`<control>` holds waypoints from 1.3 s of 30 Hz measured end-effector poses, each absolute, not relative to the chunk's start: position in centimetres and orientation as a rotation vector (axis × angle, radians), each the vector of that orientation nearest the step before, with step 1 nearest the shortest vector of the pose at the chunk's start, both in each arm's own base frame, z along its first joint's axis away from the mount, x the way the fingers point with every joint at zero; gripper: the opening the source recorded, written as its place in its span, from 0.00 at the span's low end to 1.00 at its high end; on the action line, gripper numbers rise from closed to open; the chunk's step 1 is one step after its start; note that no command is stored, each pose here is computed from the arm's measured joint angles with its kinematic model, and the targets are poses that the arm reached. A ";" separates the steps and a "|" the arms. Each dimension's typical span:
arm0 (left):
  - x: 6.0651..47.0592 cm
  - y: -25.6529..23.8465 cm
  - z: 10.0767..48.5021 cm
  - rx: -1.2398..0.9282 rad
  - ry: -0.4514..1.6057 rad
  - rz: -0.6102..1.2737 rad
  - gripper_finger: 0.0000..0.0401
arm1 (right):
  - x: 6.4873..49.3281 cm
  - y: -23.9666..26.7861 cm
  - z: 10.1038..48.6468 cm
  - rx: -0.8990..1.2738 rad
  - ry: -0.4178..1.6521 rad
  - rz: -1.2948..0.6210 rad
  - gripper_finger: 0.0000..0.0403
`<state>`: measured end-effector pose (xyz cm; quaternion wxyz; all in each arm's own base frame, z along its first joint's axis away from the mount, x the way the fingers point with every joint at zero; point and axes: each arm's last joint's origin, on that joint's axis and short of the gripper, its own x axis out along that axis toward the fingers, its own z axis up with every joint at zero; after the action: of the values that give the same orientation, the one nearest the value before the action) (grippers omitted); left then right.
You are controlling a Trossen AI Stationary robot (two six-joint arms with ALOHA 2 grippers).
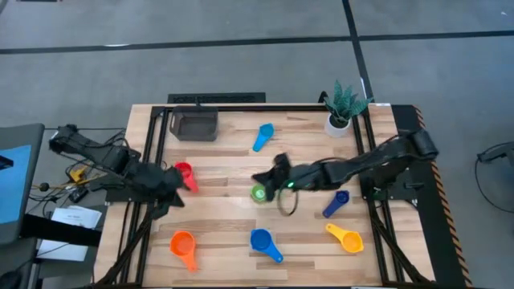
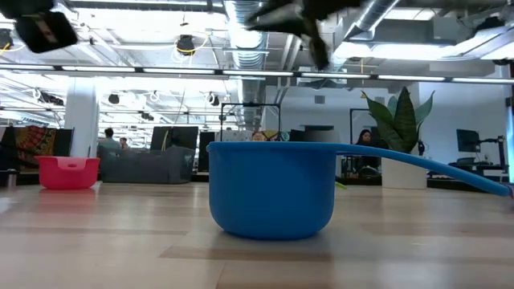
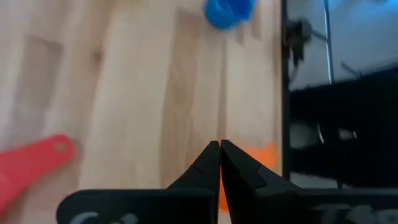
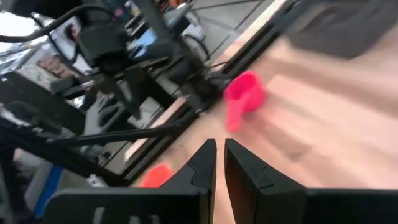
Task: Nest measuring cups in basket
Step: Move the orange measuring cup to the center of the table
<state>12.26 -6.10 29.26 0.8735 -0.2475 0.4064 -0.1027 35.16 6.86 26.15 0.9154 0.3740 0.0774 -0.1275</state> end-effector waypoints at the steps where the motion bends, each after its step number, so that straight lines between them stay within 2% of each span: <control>1: 12.0 -6.5 29.2 -0.514 0.859 -0.228 0.00 | 36.4 7.6 26.3 0.773 0.156 -0.248 0.15; 8: 10.6 -8.6 29.2 -0.530 0.860 -0.211 0.00 | 42.8 11.2 26.3 0.739 0.267 -0.227 0.15; 16: 9.4 -10.1 29.1 -0.667 0.807 -0.097 0.00 | 47.2 13.5 26.8 0.702 0.375 -0.183 0.15; 21: 9.1 -11.5 28.6 -0.695 0.877 -0.107 0.00 | 49.1 15.2 26.5 0.711 0.353 -0.146 0.15; 29: 8.5 -14.5 26.9 -0.683 1.014 -0.096 0.00 | 52.4 18.1 24.0 0.716 0.349 -0.107 0.15; 34: 8.2 -15.8 26.1 -0.644 1.074 -0.106 0.00 | 54.1 18.8 22.9 0.706 0.360 -0.113 0.20; 39: 8.0 -16.1 25.9 -0.624 1.087 -0.114 0.00 | 55.1 18.4 22.1 0.716 0.354 -0.129 0.31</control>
<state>8.02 -16.06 25.86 0.8083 -0.2918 0.5085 -0.0534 55.07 18.39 22.08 0.9194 0.3481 0.1721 -0.0625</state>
